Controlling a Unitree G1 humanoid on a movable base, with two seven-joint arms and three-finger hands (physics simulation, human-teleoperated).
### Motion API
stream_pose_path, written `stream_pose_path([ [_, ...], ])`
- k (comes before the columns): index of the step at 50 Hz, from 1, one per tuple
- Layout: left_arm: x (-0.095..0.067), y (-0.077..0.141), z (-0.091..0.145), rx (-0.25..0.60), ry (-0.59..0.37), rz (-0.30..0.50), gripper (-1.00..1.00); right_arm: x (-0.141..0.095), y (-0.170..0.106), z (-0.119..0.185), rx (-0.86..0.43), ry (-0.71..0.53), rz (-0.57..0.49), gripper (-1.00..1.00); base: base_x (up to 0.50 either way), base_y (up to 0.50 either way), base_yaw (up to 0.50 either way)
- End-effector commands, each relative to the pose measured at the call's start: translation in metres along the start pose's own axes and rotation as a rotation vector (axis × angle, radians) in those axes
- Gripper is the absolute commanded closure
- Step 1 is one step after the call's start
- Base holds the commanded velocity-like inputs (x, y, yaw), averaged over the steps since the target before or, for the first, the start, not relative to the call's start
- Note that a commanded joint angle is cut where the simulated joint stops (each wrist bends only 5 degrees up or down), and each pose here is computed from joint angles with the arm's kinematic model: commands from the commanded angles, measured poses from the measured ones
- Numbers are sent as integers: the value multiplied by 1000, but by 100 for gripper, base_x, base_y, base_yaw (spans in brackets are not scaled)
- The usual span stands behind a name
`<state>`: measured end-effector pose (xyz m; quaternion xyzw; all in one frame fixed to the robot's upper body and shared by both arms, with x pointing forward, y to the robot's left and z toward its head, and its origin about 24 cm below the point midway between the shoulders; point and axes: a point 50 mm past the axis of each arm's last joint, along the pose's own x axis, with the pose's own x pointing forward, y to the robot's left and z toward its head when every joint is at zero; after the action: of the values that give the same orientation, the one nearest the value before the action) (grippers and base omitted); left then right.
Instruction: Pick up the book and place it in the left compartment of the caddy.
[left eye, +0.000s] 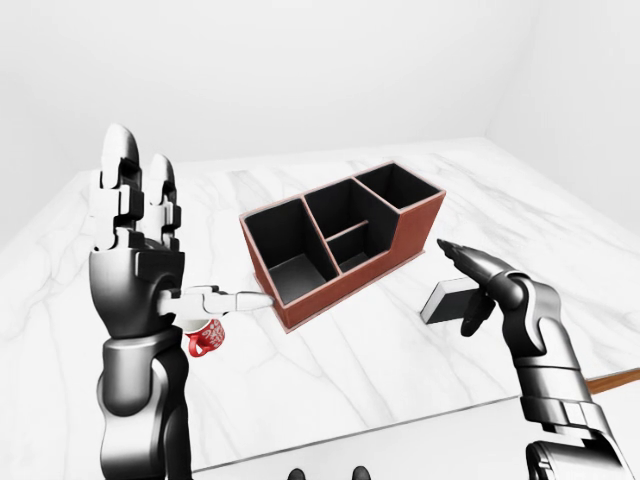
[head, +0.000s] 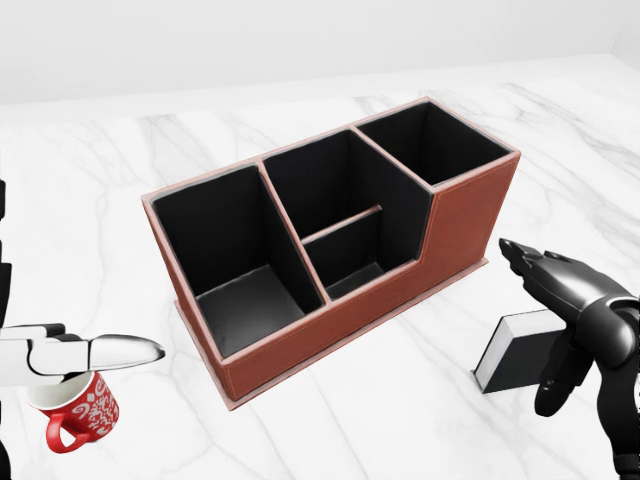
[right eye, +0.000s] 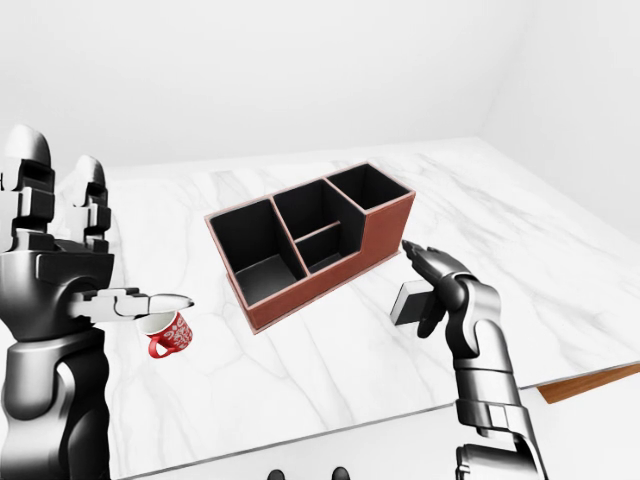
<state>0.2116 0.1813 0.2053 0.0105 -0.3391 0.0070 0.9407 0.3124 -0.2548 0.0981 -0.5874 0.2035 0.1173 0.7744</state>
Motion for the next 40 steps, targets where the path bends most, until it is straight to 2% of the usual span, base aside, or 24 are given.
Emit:
stream_pose_path([
  [1,0,0,3,-3,-12,1,-100,9,4,-1,-9,21,45,-100,0,0,0],
  [18,0,2,0,-5,-1,5,-100,22,14,-14,32,66,119,-100,0,0,0],
  [40,0,3,1,-14,-7,8,-100,44,18,-4,37,78,131,-100,0,0,0],
])
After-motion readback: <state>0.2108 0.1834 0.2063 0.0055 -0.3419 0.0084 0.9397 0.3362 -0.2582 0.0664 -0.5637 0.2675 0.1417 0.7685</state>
